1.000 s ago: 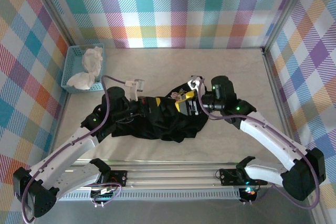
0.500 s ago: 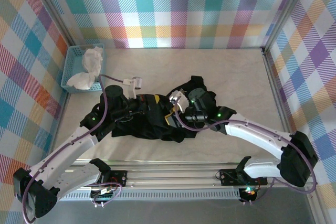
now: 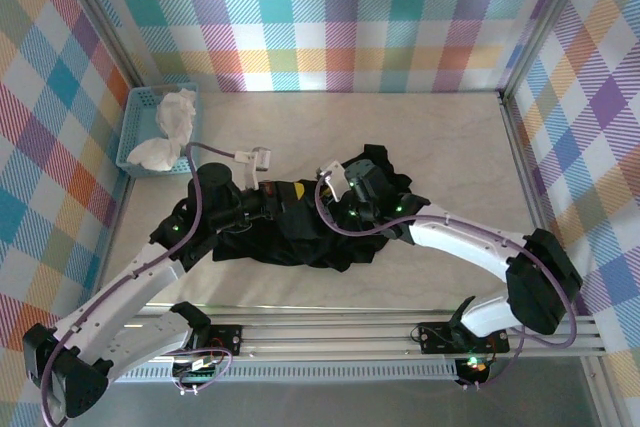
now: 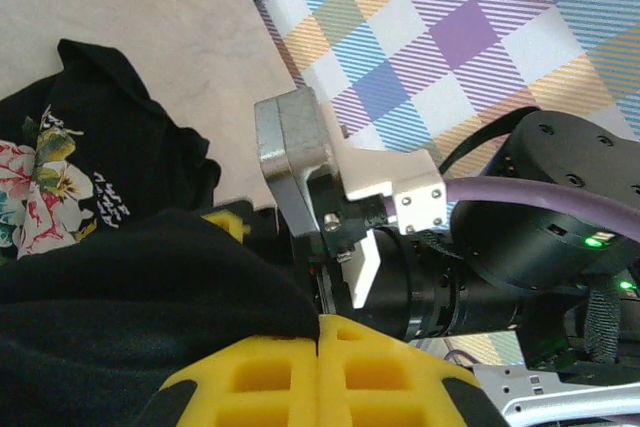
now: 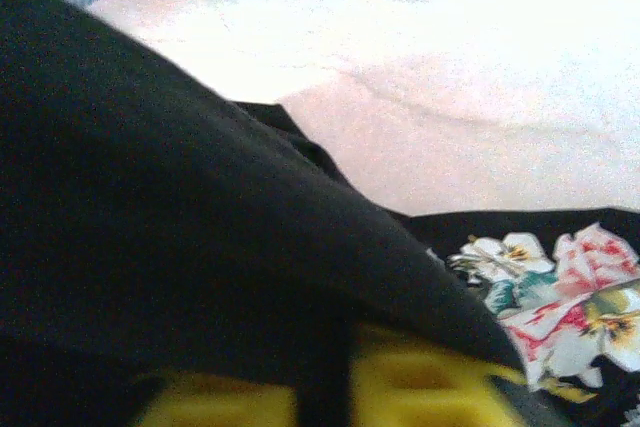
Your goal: Fold the inside-out t-shirt
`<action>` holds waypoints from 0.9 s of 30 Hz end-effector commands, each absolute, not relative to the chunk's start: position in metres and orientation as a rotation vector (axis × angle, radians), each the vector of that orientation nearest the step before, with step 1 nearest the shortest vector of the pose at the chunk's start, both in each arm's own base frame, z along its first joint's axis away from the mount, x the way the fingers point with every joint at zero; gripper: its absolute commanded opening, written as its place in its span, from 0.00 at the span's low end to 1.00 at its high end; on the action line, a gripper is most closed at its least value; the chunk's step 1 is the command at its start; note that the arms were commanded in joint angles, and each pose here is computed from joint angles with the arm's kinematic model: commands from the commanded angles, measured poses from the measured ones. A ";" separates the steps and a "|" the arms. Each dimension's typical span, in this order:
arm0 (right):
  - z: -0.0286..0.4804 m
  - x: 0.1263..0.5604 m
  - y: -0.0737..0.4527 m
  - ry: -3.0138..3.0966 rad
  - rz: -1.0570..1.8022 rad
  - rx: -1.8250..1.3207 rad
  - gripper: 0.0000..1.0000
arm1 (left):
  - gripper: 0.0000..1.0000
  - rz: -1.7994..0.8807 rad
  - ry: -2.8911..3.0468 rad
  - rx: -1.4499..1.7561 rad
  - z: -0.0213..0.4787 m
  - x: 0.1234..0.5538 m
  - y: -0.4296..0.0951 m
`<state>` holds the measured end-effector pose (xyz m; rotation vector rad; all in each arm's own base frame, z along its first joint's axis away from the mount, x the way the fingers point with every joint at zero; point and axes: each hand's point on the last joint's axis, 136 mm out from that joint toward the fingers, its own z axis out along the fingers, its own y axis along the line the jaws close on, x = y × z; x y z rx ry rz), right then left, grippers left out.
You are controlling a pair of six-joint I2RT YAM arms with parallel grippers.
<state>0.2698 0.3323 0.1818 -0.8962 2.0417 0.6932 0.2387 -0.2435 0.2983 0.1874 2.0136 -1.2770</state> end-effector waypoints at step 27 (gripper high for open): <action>0.257 0.226 0.318 1.805 1.505 -0.974 0.00 | 0.27 -0.844 2.080 0.114 0.256 0.279 -0.192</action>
